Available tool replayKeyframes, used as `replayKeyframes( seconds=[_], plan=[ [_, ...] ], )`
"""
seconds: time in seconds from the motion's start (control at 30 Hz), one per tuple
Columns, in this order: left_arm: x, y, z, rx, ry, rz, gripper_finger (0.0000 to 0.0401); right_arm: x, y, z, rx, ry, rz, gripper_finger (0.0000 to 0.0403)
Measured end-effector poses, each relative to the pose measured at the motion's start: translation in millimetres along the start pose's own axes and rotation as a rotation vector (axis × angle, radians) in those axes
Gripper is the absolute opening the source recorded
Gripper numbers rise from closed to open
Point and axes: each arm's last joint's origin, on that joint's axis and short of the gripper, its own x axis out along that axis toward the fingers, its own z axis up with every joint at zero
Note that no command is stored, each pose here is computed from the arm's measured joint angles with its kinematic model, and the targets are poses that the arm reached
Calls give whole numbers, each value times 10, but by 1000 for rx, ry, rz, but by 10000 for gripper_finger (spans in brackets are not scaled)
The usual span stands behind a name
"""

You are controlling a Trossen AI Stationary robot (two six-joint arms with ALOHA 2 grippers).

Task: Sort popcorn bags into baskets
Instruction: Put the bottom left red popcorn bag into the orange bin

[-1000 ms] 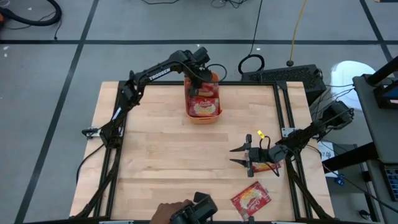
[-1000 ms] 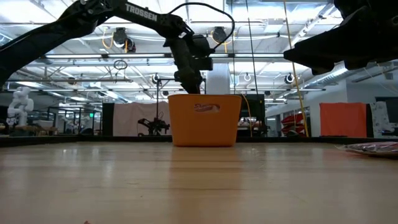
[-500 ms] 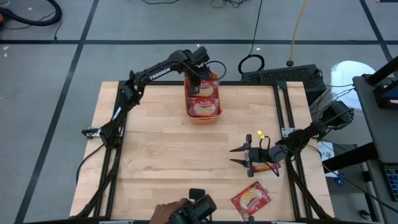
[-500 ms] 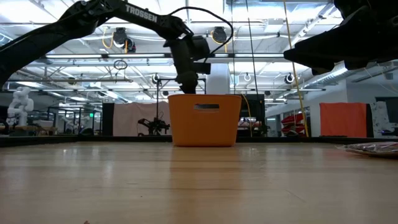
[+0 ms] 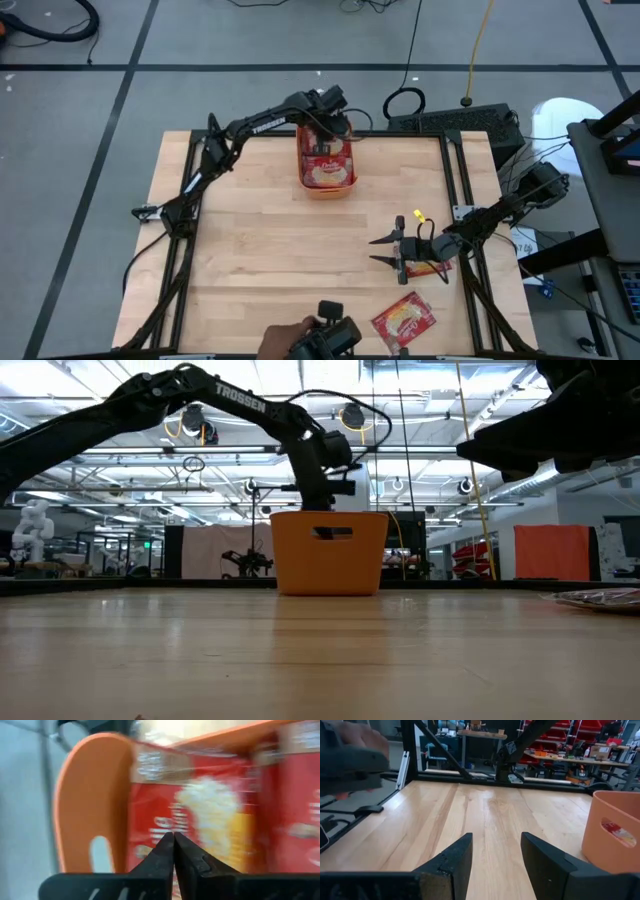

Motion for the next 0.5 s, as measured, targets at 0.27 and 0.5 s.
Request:
replayKeyframes(
  seconds=[0.27,0.5],
  plan=[
    [229,-38,-73,-61,151,62,6,-1,0,-12,-1,10,0,160],
    [169,-33,-78,-123,138,47,14,-1,0,-15,-5,14,0,160]
  ],
)
